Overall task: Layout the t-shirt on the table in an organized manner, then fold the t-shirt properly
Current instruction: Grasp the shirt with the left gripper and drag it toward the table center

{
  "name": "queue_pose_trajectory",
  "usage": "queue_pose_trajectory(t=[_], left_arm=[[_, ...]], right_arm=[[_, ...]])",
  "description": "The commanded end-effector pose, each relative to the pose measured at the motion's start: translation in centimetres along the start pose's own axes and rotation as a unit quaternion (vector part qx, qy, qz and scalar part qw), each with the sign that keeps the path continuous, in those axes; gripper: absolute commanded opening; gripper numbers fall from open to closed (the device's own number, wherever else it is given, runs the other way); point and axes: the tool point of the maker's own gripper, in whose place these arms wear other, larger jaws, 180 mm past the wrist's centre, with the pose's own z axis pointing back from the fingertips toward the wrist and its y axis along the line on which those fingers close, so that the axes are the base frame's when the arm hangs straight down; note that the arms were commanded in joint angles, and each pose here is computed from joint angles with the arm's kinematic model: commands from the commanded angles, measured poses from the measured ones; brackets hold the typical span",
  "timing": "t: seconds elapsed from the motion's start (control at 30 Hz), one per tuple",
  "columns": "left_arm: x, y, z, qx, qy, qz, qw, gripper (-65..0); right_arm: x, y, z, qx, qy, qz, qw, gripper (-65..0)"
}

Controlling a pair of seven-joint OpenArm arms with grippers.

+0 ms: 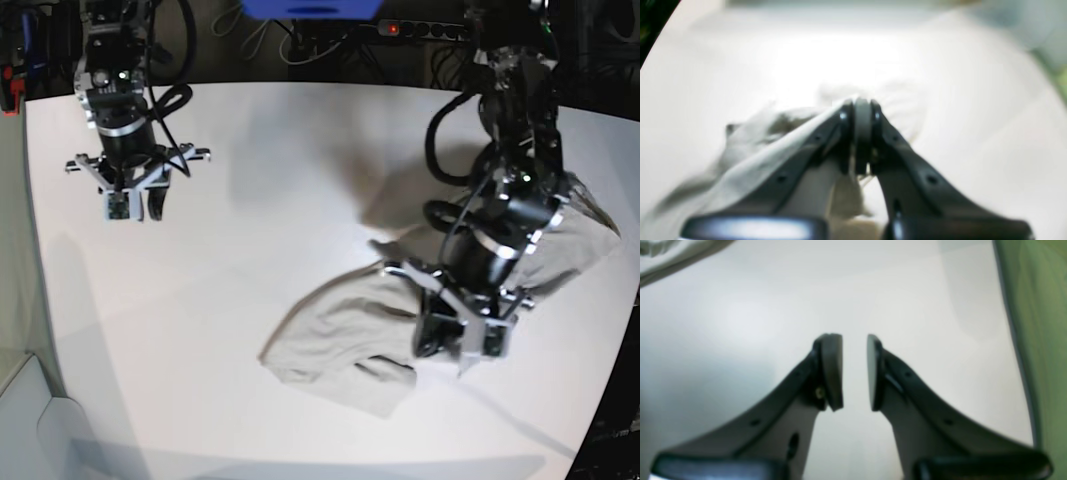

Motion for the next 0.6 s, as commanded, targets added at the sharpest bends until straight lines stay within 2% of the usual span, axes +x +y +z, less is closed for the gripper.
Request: queue_pose_trajectory(t=[0.0, 0.17, 0.27, 0.47, 0.57], left_arm=[[2.2, -1.1, -0.2, -0.016, -0.034, -0.012, 0.999, -64.4], [2.6, -9.6, -1.1, -0.119, -0.039, -0.015, 0.992, -64.4], [1.0, -14.3, -0.9, -0.166, -0.02, -0.032, 0.985, -64.4], [-2.4, -20.3, -0.4, -0.213, 0.017, -0.08, 0.974, -64.0], [-3.0, -21.3, -0.4, -0.22, 0.024, -0.083, 0.972, -63.0]], right_arm=[[0.2, -0.1, 0.5, 0.0, -0.007, 0.005, 1.0, -53.9], [-1.3, -0.2, 1.1, 0.002, 0.013, 0.012, 0.9998, -53.9], [-1.7, -2.4, 1.4, -0.02, 0.02, 0.028, 0.9992, -53.9], [-1.8, -8.7, 2.5, -0.105, 0.022, 0.024, 0.9939, -53.8], [-1.8, -10.3, 3.0, -0.115, 0.026, 0.036, 0.9924, -53.8]])
